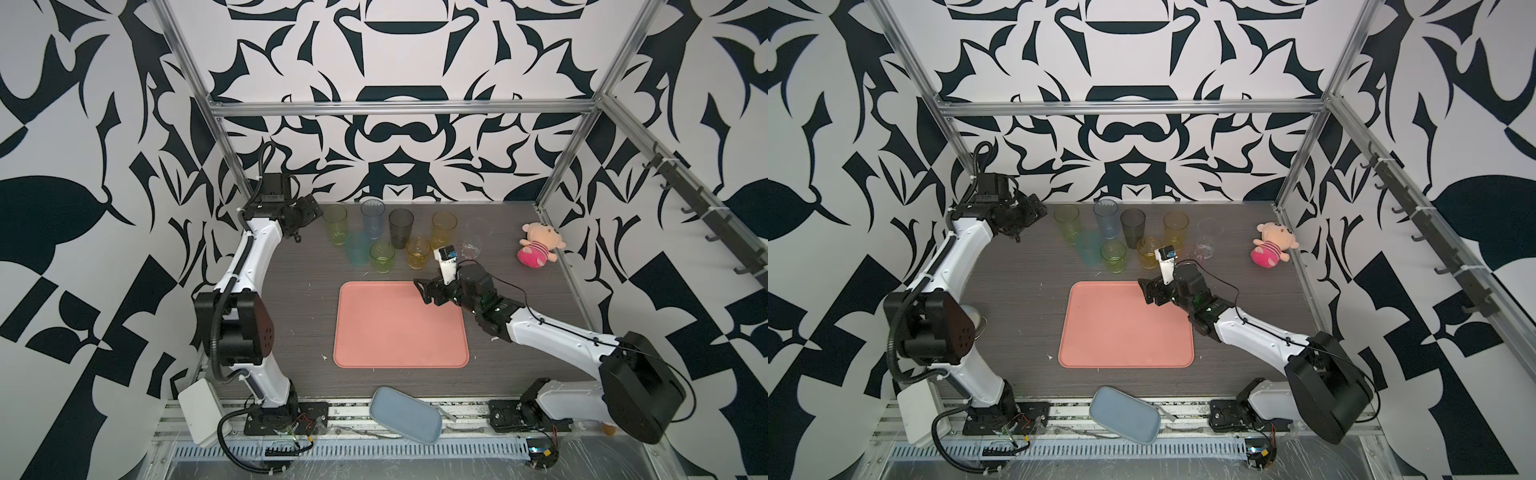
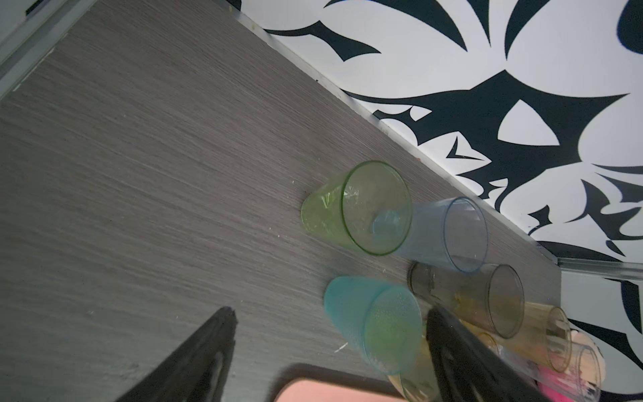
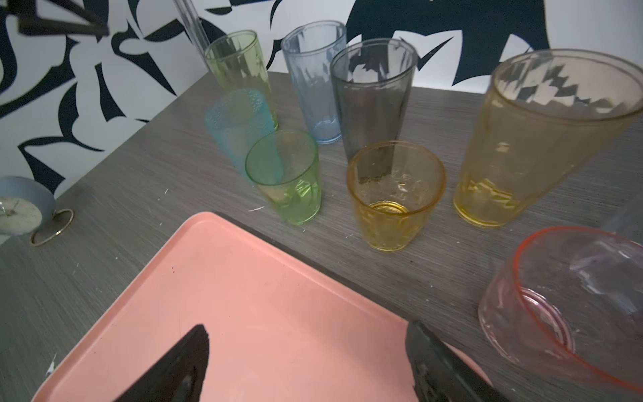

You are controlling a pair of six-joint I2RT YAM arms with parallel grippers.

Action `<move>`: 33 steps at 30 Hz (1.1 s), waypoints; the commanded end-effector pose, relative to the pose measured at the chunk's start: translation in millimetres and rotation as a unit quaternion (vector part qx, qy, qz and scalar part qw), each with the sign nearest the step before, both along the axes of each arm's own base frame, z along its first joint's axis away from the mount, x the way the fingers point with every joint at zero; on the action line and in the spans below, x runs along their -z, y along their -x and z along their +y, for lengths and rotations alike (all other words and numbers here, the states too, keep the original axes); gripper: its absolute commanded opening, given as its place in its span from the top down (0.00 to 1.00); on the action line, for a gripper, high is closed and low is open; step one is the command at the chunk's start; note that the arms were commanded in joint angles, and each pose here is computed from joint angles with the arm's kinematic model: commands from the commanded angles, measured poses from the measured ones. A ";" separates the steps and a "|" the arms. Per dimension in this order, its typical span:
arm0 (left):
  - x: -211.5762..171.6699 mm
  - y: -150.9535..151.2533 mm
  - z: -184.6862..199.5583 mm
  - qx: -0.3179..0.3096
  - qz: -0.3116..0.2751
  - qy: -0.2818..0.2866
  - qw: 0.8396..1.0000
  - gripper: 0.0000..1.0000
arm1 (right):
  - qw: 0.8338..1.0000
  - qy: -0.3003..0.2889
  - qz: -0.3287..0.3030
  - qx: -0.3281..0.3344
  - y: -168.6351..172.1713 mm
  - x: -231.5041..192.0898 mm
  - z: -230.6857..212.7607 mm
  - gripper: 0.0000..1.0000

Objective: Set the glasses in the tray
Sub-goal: 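Reach the left gripper to the green glass while the right gripper hovers near the tray, then close the left gripper on the green glass rim and lift it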

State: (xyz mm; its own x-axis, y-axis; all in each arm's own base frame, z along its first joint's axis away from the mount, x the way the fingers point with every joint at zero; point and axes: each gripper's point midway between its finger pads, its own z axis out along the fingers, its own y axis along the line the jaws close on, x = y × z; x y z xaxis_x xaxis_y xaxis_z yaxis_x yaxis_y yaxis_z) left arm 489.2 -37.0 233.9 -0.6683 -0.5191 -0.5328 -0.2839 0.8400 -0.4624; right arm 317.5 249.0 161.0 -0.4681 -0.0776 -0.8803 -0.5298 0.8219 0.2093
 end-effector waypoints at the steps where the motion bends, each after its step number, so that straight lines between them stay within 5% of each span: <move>1: 12.0 -9.6 2.4 0.002 0.024 -0.013 1.000 0.13 | 0.999 0.010 -0.040 0.004 -4.9 -17.2 6.4 0.09; 15: 61.6 -56.0 -24.5 0.036 0.086 -0.020 0.995 0.29 | 0.999 0.020 -0.045 -0.005 -4.2 -13.3 16.6 0.11; 27: 92.8 -64.5 -30.0 0.044 0.131 -0.036 0.990 0.63 | 0.999 0.029 -0.043 -0.004 -5.9 -9.6 17.8 0.12; 33: 95.7 -63.1 -26.9 0.043 0.137 -0.047 0.989 0.71 | 0.999 0.032 -0.041 -0.005 -6.5 -7.6 19.7 0.12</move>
State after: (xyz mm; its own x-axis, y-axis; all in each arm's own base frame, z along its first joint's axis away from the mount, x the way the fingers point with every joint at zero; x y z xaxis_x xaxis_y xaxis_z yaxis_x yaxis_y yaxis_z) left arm 556.6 -68.4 139.8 -0.8231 -0.4191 -0.3834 -0.3011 0.8943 -0.3310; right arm 315.0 260.1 143.4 -0.4529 -0.1679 -0.8756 -0.5428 0.8311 0.1214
